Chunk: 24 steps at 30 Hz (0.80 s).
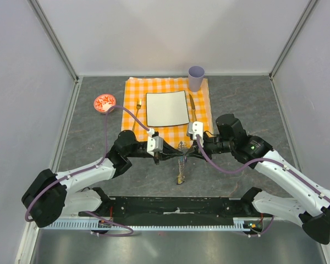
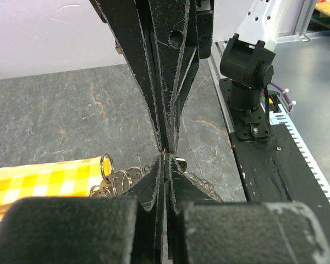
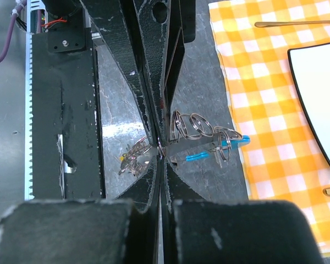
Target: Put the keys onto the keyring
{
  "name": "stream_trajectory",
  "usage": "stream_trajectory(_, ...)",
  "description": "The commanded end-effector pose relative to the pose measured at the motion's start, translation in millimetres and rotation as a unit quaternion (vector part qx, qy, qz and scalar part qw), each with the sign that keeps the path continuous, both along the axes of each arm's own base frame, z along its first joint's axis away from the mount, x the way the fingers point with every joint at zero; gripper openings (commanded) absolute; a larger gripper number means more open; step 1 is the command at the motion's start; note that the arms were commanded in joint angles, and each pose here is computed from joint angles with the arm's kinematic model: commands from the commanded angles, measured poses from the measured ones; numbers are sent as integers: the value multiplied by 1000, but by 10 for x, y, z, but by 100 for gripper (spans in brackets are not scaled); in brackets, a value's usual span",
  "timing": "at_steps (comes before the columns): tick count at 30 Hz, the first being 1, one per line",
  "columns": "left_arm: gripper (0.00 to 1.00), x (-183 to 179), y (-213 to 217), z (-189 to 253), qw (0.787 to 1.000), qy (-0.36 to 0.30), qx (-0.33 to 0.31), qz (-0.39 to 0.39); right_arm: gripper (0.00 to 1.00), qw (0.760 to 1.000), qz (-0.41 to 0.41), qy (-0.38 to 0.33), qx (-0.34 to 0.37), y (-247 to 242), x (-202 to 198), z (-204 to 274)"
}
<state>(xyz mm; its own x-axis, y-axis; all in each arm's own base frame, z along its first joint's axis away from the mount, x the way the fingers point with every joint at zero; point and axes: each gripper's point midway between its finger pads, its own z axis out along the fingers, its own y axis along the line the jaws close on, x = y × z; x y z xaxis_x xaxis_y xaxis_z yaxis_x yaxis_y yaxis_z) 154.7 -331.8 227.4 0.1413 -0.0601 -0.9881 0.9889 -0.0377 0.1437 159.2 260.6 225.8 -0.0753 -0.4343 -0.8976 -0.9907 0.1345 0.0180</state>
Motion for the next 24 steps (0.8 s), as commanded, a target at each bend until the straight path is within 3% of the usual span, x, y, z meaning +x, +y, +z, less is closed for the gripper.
stream_trajectory(1, 2, -49, -58, 159, 999, -49, 2, -16, 0, 997, -7, -62, 55, 101, 131, 441)
stream_trajectory(24, 2, 3, -88, -85, 997, -33, 67, -22, 0, 994, -6, -91, 60, 48, 114, 586)
